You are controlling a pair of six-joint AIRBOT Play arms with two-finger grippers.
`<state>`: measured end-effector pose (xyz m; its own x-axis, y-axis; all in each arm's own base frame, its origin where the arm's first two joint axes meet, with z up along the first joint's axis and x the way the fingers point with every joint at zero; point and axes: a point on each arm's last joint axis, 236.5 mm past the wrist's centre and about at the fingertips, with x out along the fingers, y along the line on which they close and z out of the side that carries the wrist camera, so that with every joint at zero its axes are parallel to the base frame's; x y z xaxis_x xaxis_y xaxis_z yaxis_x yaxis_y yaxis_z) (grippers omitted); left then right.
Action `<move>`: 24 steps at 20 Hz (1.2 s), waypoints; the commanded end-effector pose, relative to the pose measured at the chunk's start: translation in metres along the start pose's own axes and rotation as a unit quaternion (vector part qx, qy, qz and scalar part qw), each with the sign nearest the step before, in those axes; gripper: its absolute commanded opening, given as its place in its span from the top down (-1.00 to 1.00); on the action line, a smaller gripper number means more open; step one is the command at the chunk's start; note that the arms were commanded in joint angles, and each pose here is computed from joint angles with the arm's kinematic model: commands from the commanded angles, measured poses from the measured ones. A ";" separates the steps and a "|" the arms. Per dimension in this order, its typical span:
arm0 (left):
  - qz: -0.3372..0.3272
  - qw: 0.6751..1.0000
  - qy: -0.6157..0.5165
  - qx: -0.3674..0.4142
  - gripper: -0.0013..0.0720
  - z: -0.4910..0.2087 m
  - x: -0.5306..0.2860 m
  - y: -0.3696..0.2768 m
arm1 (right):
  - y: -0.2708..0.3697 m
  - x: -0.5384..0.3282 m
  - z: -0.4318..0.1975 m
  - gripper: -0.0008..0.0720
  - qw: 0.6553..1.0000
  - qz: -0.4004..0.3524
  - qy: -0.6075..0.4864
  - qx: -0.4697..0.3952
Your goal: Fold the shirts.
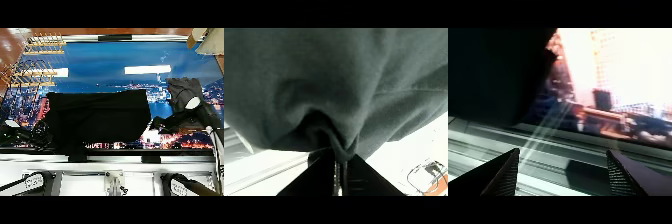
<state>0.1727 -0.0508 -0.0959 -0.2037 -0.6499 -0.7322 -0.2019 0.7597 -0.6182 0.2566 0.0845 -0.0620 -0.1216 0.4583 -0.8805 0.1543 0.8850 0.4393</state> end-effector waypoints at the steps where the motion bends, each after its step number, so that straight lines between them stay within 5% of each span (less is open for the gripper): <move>1: -0.001 1.000 0.003 0.019 0.89 0.000 -0.003 -0.003 | 0.027 0.040 -0.011 -0.83 0.999 0.039 0.004 0.003; 6: 0.008 0.999 -0.014 0.034 0.89 0.013 -0.015 -0.004 | 0.050 0.077 0.001 -0.80 0.998 0.058 -0.001 0.014; 11: 0.012 0.997 -0.052 0.061 0.89 0.038 -0.037 -0.014 | 0.055 0.077 0.018 0.66 0.997 0.061 -0.037 0.029; 12: 0.017 0.995 -0.066 0.070 0.89 0.047 -0.046 -0.017 | 0.057 0.074 0.017 0.78 0.998 0.061 -0.030 0.014; 16: 0.048 0.979 -0.154 0.125 0.89 0.097 -0.110 -0.041 | 0.080 0.022 0.060 0.78 0.991 0.034 -0.093 -0.091; 20: 0.056 0.941 -0.285 0.171 0.89 0.162 -0.175 -0.081 | 0.091 -0.041 0.133 0.79 0.974 -0.019 -0.205 -0.094; 24: 0.034 0.942 -0.276 0.189 0.88 0.220 -0.169 -0.108 | 0.102 -0.034 0.185 0.79 0.972 -0.012 -0.215 -0.093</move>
<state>0.3938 -0.0059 0.0242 0.3056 -0.5502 -0.7771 0.1531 0.8339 -0.5302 0.4194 0.1453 -0.0214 0.2565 0.4186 -0.8712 -0.0287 0.9043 0.4260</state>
